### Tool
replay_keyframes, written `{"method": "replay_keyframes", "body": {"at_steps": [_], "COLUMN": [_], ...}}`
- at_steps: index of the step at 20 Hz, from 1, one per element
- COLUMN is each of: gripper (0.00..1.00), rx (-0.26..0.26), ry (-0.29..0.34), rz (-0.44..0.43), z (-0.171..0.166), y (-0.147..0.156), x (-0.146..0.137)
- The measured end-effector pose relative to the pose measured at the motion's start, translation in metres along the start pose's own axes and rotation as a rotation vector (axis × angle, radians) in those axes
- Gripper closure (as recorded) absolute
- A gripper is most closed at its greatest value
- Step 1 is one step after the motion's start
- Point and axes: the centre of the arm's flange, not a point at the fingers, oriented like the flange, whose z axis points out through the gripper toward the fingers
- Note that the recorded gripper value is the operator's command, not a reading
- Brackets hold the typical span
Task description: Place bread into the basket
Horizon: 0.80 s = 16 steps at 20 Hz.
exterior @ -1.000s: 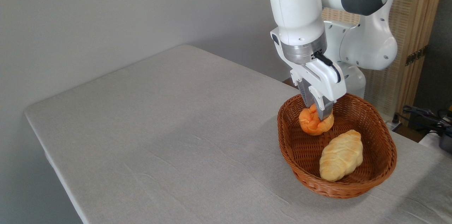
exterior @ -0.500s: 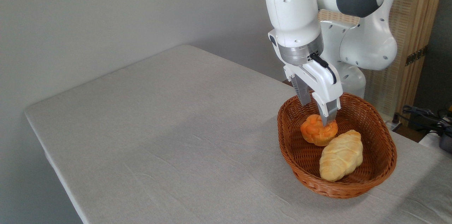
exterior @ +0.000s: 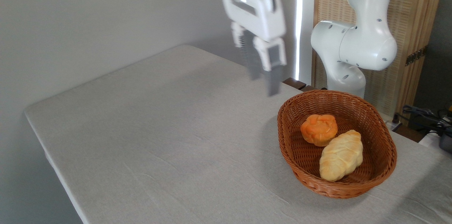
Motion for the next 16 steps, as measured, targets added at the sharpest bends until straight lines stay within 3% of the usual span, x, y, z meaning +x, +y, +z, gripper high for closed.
{"method": "replay_keyframes", "body": {"at_steps": [8,16], "gripper": [0.00,0.00], "rx": [-0.013,-0.011], "ry": [0.129,0.135], "rz": [-0.264,-0.259], "z": [-0.036,-0.037], "y": [-0.086,-0.097], "x": [0.058,0.095]}}
